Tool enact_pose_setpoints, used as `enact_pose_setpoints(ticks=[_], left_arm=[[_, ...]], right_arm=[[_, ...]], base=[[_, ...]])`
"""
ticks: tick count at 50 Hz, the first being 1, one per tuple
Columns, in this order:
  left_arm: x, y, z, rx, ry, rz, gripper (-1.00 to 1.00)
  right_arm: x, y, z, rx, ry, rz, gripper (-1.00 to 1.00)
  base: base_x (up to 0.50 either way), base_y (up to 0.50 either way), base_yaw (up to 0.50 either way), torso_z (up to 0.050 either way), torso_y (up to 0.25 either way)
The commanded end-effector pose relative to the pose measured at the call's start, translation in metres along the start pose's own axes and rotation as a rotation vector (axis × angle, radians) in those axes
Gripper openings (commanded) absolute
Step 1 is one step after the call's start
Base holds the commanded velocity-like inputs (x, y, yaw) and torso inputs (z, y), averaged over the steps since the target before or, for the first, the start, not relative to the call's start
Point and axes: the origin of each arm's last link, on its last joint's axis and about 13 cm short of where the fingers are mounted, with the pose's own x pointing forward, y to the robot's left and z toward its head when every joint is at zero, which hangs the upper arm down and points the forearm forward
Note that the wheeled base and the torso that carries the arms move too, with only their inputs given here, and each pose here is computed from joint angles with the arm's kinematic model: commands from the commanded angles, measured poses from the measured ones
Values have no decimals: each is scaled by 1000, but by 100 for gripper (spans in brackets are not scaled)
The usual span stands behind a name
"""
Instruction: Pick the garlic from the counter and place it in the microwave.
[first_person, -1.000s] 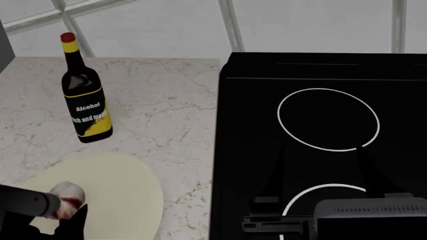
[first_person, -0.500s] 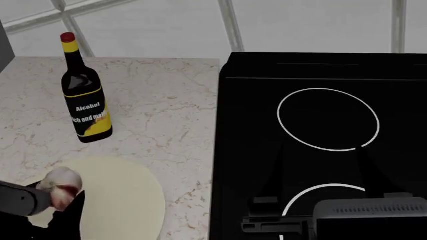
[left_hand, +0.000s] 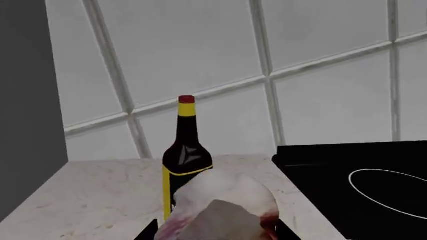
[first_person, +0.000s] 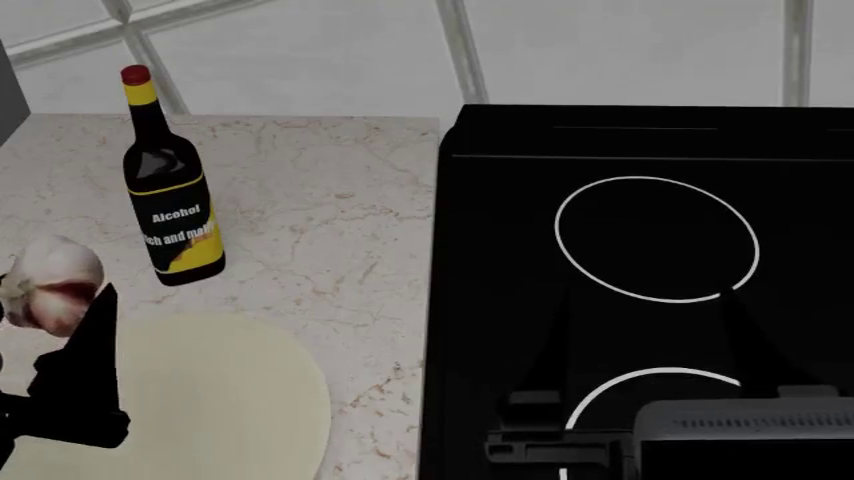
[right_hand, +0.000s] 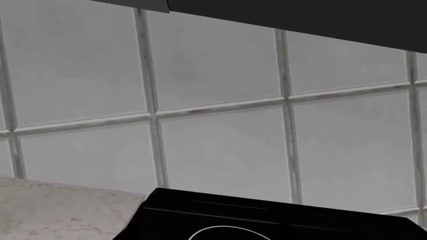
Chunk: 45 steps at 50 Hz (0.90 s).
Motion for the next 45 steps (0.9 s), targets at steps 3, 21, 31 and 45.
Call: enact_pose_setpoints(ticks=[3, 21, 31, 45], left_arm=[[0, -3, 5, -32, -82, 28, -100], [2, -4, 3, -8, -85, 25, -100], [1, -5, 2, -3, -81, 26, -100], [3, -7, 0, -3, -72, 18, -100]], right_arm=[[1, 0, 2, 1, -8, -7, 100], [1, 1, 1, -8, 3, -1, 100], [-1, 0, -1, -7, 2, -2, 100], [-4, -2, -1, 24, 2, -10, 100]], base=[[0, 0, 0, 0, 0], [-66, 3, 0, 0, 0], [-463, 47, 0, 0, 0], [0, -201, 0, 0, 0]])
